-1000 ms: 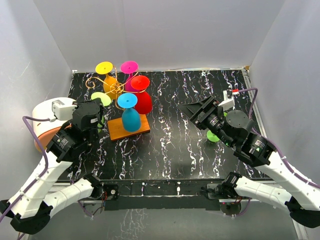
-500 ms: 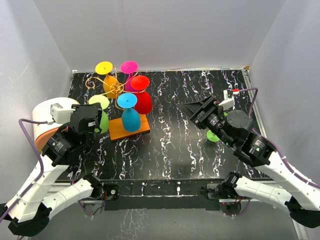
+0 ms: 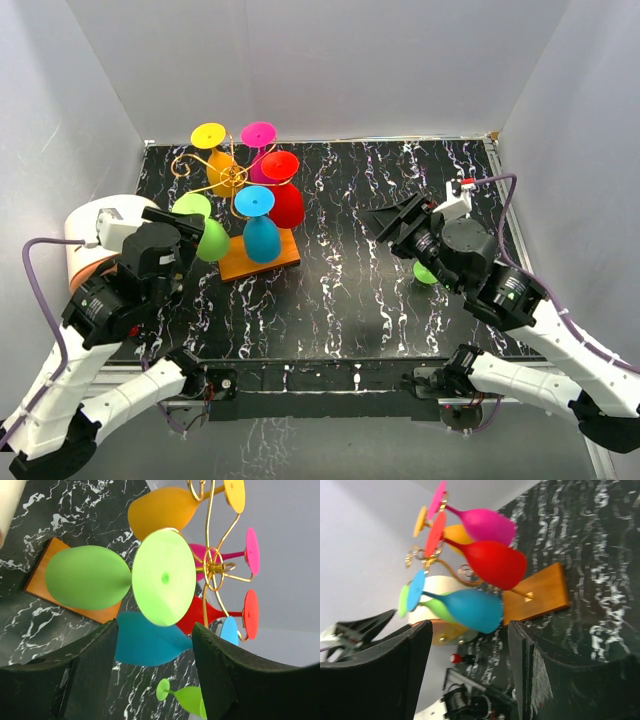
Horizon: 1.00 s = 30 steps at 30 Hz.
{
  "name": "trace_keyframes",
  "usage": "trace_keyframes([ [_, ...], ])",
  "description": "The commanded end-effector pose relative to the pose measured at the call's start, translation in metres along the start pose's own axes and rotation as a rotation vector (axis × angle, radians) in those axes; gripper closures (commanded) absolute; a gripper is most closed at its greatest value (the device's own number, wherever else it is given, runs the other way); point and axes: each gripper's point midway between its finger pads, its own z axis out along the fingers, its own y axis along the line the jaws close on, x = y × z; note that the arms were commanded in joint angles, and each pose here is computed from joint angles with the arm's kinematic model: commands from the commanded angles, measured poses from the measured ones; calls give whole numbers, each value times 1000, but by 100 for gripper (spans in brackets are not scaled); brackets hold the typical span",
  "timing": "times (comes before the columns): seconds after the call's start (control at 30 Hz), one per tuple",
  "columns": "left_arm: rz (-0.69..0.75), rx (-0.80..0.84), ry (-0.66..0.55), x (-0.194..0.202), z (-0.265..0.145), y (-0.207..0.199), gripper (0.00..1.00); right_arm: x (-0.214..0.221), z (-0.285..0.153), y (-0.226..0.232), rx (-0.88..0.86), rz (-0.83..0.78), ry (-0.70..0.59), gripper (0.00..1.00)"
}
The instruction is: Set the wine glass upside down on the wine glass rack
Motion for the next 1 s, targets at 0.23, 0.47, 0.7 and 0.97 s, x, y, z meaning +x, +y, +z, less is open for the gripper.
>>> trace_keyframes([
  [0.23,431,366,53,-5,-36,-41,35,-58,-10,-77,509,-450,-176,40],
  [0.47,616,612,67,-2,-63,-79,32,-47,0,-123,716,-632,-107,32],
  [0.7,675,772,31,-5,-82,-108,30,-75,14,-162,785,-685,-84,29],
  [0.97,739,920,71,12,-94,-127,27,-65,30,-212,839,-655,82,45],
])
